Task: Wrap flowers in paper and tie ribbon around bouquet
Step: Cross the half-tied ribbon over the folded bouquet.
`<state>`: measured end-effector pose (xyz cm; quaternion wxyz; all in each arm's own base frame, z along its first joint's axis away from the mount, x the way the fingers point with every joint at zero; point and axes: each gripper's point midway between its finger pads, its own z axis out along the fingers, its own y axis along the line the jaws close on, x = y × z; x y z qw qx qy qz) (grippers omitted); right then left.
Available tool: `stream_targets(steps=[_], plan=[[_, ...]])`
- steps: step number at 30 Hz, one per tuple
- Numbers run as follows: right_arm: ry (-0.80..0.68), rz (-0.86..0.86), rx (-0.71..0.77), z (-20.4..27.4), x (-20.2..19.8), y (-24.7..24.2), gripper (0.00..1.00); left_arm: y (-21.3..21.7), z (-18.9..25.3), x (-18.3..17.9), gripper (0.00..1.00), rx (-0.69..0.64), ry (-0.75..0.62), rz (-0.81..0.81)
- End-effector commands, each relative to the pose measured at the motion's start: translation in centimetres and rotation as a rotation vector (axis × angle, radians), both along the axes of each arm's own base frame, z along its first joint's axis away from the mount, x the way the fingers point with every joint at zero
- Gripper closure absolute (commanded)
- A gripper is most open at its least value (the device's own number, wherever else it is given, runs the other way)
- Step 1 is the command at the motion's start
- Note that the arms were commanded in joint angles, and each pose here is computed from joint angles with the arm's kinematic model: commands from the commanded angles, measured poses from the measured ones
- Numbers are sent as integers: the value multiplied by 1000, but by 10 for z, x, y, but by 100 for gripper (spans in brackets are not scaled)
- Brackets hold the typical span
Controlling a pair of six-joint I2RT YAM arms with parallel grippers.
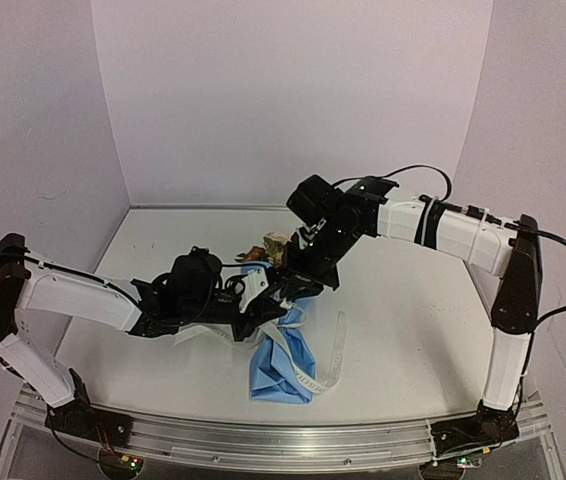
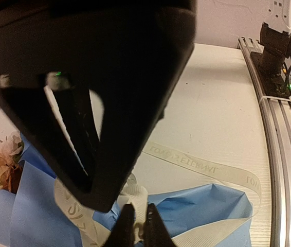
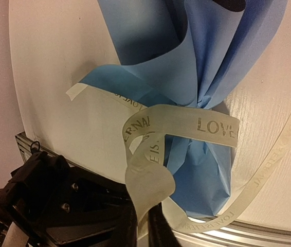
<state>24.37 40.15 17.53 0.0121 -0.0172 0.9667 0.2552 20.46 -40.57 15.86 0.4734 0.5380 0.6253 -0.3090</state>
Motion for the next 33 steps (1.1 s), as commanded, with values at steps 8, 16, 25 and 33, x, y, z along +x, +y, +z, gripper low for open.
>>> stream_targets(steps=[8,16,25,33], plan=[[-370,253,81,11,-5,-24,60,9,37,13,100,-191,61,53],[-546,415,202,-12,-19,-12,52,18,42,19,100,-220,147,21],[-595,601,204,-27,-49,7,50,19,39,23,100,-205,200,-8],[-541,699,166,-37,-72,-1,48,19,26,14,100,-149,243,-61]])
